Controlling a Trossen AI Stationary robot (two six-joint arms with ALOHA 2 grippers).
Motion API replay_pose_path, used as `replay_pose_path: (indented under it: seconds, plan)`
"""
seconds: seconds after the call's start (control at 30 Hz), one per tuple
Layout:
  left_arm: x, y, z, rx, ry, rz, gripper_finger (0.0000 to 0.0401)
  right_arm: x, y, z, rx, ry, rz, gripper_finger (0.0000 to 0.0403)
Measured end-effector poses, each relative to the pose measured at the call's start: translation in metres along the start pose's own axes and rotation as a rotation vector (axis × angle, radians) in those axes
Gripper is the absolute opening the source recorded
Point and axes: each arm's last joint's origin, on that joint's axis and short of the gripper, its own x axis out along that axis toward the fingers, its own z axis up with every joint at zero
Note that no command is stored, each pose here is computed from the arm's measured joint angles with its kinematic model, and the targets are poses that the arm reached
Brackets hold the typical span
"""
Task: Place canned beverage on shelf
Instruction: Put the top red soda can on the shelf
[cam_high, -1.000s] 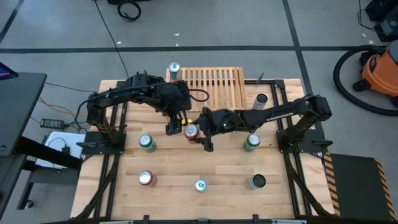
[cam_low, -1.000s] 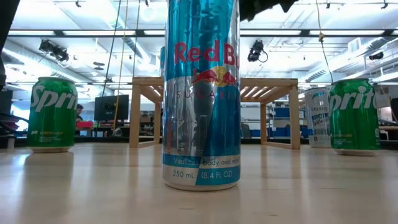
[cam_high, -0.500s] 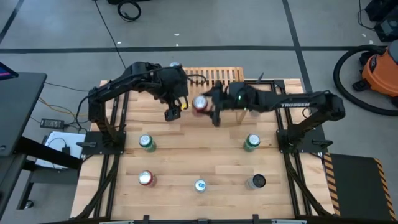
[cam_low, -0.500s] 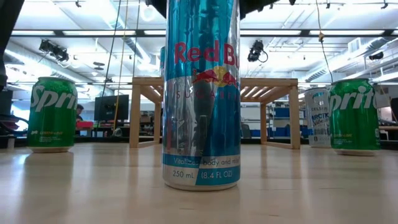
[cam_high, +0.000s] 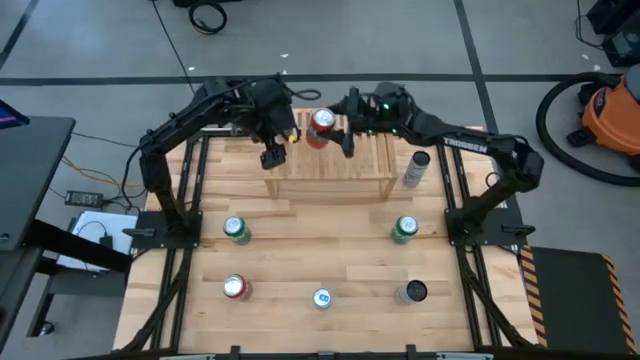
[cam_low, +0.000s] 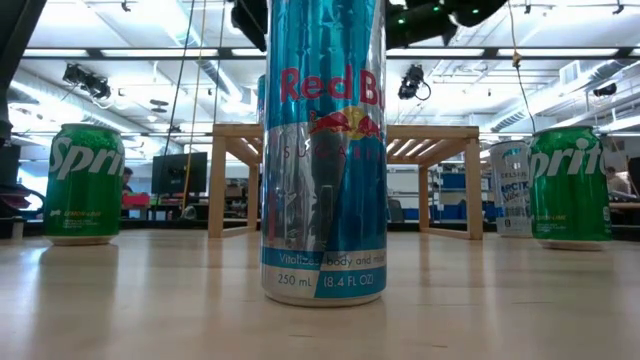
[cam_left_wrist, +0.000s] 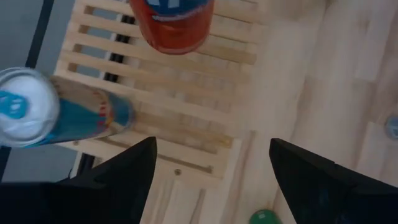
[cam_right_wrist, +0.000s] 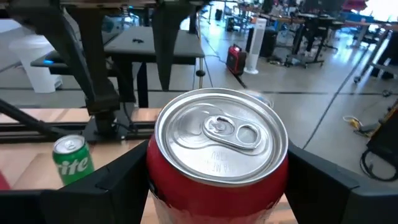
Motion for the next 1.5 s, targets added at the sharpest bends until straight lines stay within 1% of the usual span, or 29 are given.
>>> replay_pose_path:
  seconds: [0.13,0.27,0.4,0.47,0.53,0.6,0.73,0.83,1.13,1.2,1.5]
  plan:
    - [0.000,0.012,-0.002,-0.028,0.003,0.015,0.0314,0.016,-0.014,0.002,0.008,0.056,0.031,0.0309]
    - [0.000,0.017,-0.003,-0.064,0.004,0.023,0.0314,0.025,-0.022,-0.001,0.010,0.105,0.023,0.0309]
    - [0.000,0.016,-0.003,-0.054,0.003,0.011,0.0314,0.026,-0.032,-0.009,0.016,0.116,0.047,0.0309]
    - [0.000,0.015,-0.002,-0.052,-0.002,-0.019,0.0314,0.024,-0.038,-0.012,0.033,0.129,0.063,0.0309]
    - [0.000,0.014,-0.002,-0.052,-0.006,-0.044,0.0314,0.025,-0.044,-0.016,0.038,0.127,0.054,0.0309]
    - [0.000,0.014,-0.002,-0.053,-0.006,-0.048,0.0314,0.024,-0.048,-0.021,0.067,0.151,0.055,0.0309]
    - [0.000,0.014,-0.002,-0.052,-0.007,-0.050,0.0314,0.023,-0.057,-0.025,0.055,0.141,0.085,0.0309]
    - [0.000,0.014,-0.002,-0.051,-0.007,-0.051,0.0314,0.026,-0.063,-0.031,0.052,0.138,0.084,0.0310]
    - [0.000,0.014,-0.002,-0.049,-0.007,-0.051,0.0314,0.032,-0.070,-0.040,0.030,0.132,0.086,0.0310]
    - [0.000,0.014,-0.002,-0.051,-0.007,-0.051,0.0314,0.031,-0.071,-0.040,0.009,0.128,0.089,0.0313]
    - [0.000,0.014,-0.002,-0.053,-0.007,-0.051,0.0314,0.031,-0.072,-0.040,-0.033,0.125,0.092,0.0351]
